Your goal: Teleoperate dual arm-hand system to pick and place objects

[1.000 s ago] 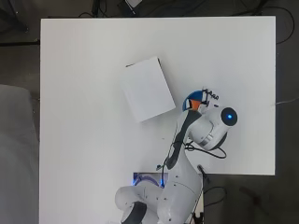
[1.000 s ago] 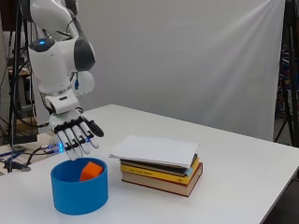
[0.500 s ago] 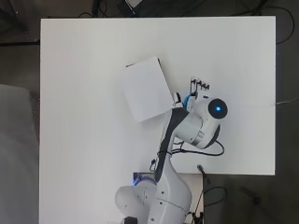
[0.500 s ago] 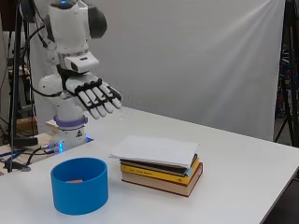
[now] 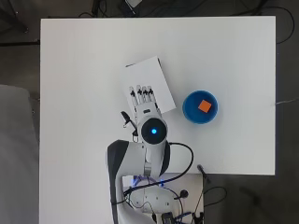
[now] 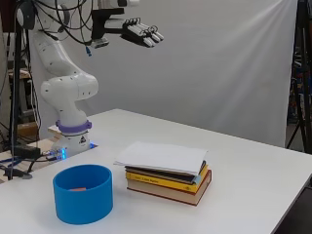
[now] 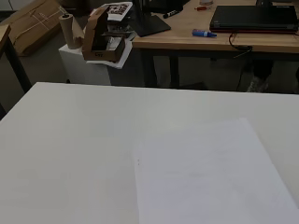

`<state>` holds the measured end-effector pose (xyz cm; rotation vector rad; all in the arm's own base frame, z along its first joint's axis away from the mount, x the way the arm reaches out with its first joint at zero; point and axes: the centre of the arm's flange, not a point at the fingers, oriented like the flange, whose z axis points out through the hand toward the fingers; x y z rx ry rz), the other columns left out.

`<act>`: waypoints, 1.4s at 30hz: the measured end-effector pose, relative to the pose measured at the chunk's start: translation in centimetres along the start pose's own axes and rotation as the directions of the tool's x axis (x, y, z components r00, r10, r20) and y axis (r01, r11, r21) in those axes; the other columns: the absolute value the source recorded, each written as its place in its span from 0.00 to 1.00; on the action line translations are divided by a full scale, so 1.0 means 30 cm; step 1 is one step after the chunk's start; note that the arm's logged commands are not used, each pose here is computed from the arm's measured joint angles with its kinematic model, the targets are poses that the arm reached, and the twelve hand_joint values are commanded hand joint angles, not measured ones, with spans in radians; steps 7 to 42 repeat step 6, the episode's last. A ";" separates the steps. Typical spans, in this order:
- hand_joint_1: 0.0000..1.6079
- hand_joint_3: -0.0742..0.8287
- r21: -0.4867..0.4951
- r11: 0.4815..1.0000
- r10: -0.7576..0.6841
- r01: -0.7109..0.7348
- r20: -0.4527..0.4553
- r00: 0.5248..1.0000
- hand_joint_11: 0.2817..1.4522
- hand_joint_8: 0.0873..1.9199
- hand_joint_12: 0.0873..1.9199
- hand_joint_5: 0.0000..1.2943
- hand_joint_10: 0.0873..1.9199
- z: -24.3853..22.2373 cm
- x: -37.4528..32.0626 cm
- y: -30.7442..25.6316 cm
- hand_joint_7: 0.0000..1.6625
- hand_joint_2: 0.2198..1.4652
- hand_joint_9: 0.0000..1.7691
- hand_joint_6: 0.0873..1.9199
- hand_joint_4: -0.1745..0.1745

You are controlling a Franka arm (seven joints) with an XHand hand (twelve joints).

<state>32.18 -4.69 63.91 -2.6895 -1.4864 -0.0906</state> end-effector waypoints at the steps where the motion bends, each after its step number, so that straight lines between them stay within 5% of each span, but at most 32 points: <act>1: 0.20 0.08 -0.008 1.000 -0.007 0.007 0.008 1.000 0.15 0.00 0.00 0.23 0.00 0.003 0.015 -0.016 0.22 0.73 0.28 0.00 0.63; 42: 0.20 0.09 -0.035 0.999 -0.010 0.011 0.033 0.999 0.15 0.00 0.00 0.23 0.00 0.012 0.050 -0.058 0.22 0.74 0.28 0.00 0.65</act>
